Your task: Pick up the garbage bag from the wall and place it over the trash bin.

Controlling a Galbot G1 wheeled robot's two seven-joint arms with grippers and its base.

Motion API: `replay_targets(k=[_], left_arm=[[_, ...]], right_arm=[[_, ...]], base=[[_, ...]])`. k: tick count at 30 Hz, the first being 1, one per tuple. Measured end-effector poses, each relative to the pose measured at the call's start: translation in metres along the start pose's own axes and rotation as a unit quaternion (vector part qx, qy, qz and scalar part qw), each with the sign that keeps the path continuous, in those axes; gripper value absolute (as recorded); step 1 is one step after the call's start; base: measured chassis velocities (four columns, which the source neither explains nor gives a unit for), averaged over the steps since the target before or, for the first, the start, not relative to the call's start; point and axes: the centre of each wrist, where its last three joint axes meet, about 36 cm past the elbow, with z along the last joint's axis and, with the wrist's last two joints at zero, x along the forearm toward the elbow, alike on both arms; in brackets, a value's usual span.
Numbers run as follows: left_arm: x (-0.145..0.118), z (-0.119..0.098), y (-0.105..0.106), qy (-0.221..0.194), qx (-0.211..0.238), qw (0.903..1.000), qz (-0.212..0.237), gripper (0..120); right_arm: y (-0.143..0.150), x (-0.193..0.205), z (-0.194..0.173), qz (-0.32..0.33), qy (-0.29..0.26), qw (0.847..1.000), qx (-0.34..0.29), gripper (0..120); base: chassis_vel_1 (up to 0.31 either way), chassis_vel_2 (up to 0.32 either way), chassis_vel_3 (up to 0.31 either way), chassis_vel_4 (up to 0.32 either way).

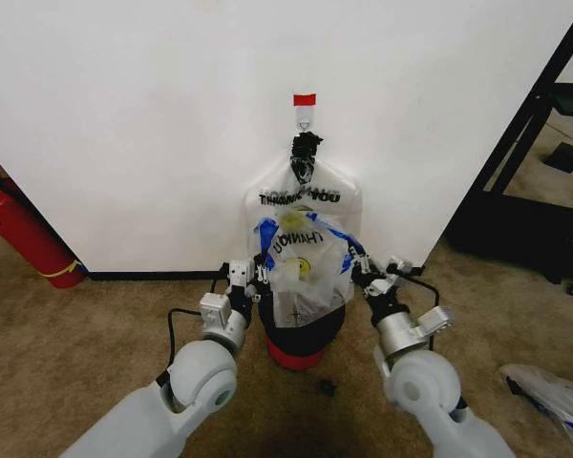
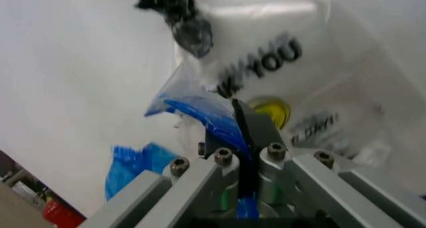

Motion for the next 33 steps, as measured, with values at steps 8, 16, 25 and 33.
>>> replay_targets(k=[8, 16, 25, 33], left_arm=[[0.012, 0.003, 0.007, 0.009, -0.003, 0.9999, -0.009, 0], [0.025, 0.024, 0.004, 0.035, 0.017, 0.9987, -0.034, 0], [0.057, 0.047, -0.023, 0.070, 0.025, 0.9971, -0.018, 0], [0.061, 0.060, -0.035, 0.082, 0.028, 0.9961, -0.013, 0]], right_arm=[[0.018, -0.002, 0.025, 0.017, 0.004, 0.999, -0.045, 0], [0.005, 0.017, 0.038, 0.074, 0.022, 0.995, -0.056, 0], [-0.010, 0.059, 0.046, 0.132, 0.054, 0.989, -0.027, 0], [-0.017, 0.073, 0.019, 0.142, 0.047, 0.989, -0.001, 0]], base=[[0.000, 0.000, 0.000, 0.000], [0.000, 0.000, 0.000, 0.000], [0.000, 0.000, 0.000, 0.000], [0.000, 0.000, 0.000, 0.000]])
